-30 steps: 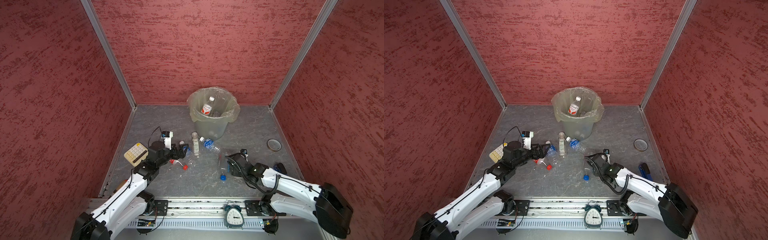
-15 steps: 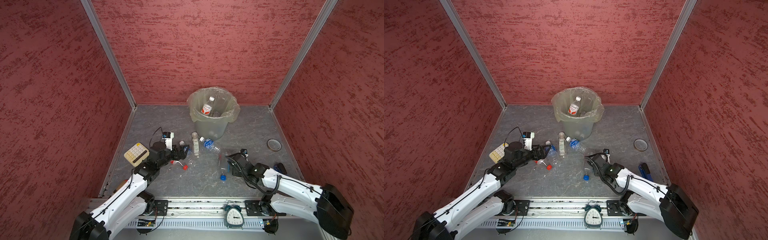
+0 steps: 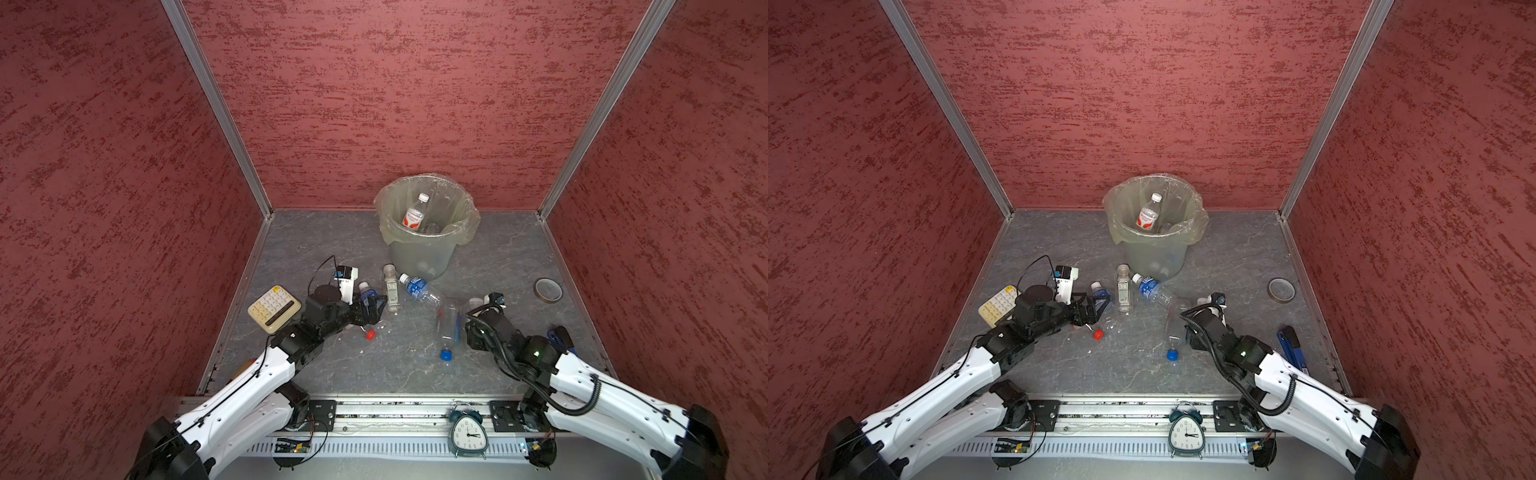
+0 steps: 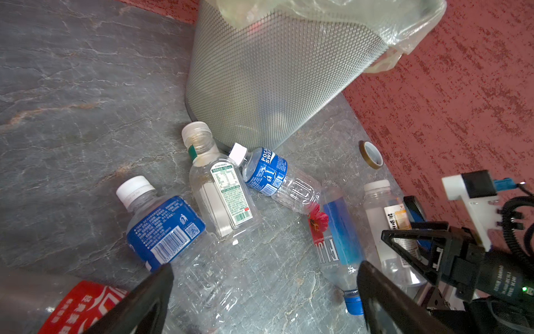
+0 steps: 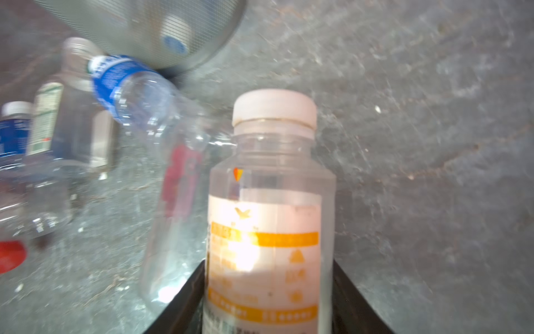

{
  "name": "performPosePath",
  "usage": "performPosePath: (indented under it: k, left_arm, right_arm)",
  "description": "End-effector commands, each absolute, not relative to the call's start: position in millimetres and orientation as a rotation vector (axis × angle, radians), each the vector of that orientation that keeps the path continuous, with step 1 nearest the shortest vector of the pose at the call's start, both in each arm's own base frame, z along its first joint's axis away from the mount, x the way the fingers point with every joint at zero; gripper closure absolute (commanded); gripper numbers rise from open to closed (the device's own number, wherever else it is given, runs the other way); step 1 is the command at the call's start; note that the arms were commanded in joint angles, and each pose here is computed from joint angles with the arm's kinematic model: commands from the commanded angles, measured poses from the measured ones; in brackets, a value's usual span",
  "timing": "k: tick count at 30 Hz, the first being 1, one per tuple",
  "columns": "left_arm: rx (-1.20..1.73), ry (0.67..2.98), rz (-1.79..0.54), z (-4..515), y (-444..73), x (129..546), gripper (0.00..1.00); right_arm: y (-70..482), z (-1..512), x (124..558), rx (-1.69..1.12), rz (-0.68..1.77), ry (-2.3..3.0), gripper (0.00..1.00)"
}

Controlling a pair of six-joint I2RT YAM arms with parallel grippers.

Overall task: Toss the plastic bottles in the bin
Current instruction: 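Lift the yellow-label bottle with the right gripper and carry it over the bin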

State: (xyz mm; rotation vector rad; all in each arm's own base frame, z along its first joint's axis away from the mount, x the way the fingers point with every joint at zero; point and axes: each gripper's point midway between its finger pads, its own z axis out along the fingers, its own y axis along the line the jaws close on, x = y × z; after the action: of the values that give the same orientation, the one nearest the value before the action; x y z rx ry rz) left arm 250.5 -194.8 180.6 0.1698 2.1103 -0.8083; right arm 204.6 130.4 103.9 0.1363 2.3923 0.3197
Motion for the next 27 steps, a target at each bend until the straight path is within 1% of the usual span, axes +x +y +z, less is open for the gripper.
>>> performPosePath:
  k: [1, 14, 27]
  left_arm:
    - [0.254, 2.109, -0.756, 181.1, -201.9, 247.2, 0.01]
    - [0.388, 2.11, -0.723, 176.2, -225.8, 231.2, 0.01]
    - [0.422, 2.142, -0.708, 170.7, -234.1, 227.5, 0.01]
  right_arm:
    - [135.9, 126.9, 209.0, 0.071, 0.355, 2.292, 0.67]
    - [145.6, 194.9, 216.7, -0.036, 0.436, 2.037, 0.68]
    - [150.2, 247.7, 236.0, -0.031, 0.401, 1.875, 0.67]
